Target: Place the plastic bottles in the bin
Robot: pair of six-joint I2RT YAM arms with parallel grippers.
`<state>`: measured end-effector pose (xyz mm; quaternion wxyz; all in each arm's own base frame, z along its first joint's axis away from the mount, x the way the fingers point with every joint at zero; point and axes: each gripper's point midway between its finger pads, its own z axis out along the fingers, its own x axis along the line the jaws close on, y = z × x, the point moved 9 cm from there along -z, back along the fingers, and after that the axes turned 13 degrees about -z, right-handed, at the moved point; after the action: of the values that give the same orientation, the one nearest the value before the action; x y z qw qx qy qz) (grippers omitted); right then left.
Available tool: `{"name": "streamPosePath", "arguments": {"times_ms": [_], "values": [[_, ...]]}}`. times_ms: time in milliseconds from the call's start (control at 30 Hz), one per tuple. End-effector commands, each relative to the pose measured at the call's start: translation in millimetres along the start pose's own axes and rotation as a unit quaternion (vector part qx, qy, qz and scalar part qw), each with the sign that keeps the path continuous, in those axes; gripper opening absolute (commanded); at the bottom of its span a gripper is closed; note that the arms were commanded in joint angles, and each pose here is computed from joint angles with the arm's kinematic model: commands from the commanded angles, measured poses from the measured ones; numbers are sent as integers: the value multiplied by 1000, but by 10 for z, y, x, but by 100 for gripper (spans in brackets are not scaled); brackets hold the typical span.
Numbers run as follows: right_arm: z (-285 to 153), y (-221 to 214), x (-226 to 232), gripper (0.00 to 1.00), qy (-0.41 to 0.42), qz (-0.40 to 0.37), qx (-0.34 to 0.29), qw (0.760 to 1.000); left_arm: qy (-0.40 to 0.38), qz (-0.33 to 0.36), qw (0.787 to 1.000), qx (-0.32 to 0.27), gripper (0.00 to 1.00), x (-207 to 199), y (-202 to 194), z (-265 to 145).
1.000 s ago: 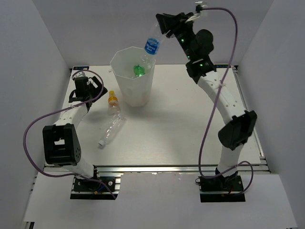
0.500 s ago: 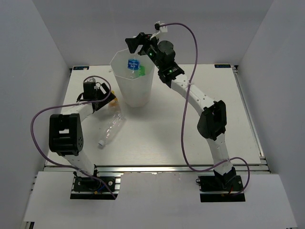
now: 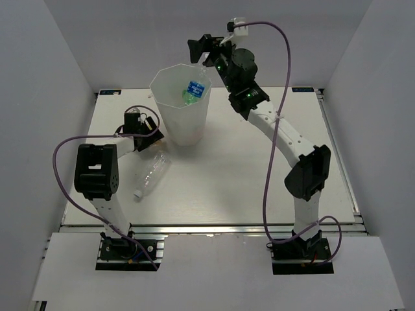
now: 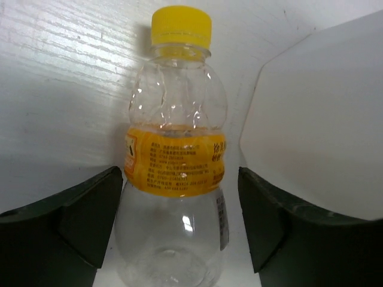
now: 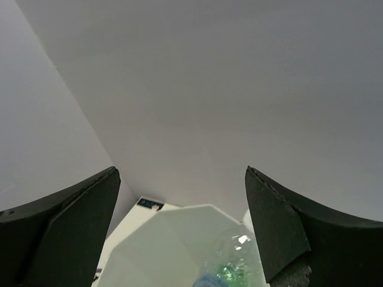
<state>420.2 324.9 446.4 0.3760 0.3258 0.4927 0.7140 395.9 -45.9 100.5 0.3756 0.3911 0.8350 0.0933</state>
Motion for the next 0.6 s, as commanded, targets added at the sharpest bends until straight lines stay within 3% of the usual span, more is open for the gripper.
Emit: {"name": "streamPosePath", "arguments": {"times_ms": [0,167,367,500,567], "values": [[-152,521,-159,89,-47,-51,-49,996,2,3,1000,-12,83,-71,71,32],[-298,578,-308,89,-73,-88,-29,993,12,5,1000,-11,63,-54,70,71],[-665,358,-443,89,-74,-101,21,992,23,8,999,-26,38,-86,131,16],[-1093,287,-550,89,-85,-105,46,990,46,16,997,-61,31,-167,297,-142],[-1303,22,-652,89,-105,-110,83,985,54,18,993,-99,30,-255,446,-286]]}}
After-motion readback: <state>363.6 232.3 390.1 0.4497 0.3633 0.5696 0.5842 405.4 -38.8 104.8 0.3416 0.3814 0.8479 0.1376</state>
